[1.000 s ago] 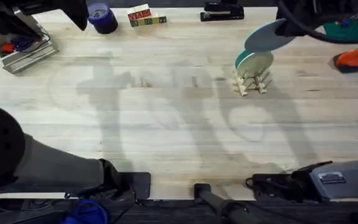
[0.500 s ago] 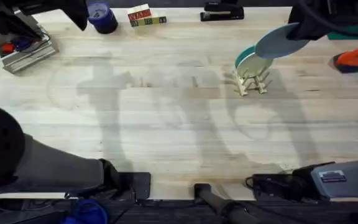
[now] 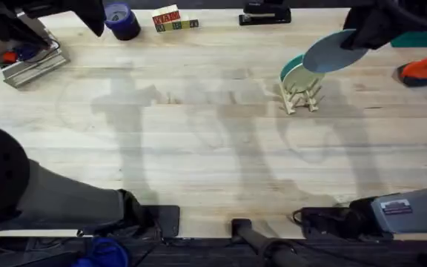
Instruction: Pick up the plates from the table one by one and place each into a slot on the dish rack.
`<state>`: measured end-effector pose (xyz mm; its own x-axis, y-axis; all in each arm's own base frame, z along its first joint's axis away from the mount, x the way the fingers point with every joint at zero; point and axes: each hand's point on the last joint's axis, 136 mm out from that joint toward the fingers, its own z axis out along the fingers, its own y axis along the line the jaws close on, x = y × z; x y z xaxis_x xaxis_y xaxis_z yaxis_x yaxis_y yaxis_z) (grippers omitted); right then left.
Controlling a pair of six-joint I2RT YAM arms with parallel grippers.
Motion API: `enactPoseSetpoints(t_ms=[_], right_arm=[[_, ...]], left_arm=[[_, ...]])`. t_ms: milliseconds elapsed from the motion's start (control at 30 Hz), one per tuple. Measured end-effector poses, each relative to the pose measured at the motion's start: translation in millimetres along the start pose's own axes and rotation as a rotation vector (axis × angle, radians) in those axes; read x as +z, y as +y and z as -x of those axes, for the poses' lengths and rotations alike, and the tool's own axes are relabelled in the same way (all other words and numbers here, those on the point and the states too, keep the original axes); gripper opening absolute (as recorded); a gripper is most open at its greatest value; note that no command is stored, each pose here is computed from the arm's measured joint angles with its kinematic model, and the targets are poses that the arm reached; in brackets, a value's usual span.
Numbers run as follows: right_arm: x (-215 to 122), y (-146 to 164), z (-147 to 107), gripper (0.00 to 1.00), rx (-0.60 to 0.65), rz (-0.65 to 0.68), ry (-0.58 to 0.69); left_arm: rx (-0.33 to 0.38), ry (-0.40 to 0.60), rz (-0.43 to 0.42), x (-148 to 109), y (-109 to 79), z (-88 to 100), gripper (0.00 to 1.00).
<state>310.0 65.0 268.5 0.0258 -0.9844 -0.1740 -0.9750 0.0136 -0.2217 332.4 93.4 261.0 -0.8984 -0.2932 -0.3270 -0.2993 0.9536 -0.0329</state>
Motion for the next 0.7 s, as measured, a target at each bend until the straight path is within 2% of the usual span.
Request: enactPoseSetpoints(t_ms=[700], right_arm=[[7.8, -2.8, -11.6, 0.031, -0.036, 0.034, -0.044]], left_arm=[[0.000, 0.000, 0.000, -0.1, -0.1, 0.0, 0.995]])
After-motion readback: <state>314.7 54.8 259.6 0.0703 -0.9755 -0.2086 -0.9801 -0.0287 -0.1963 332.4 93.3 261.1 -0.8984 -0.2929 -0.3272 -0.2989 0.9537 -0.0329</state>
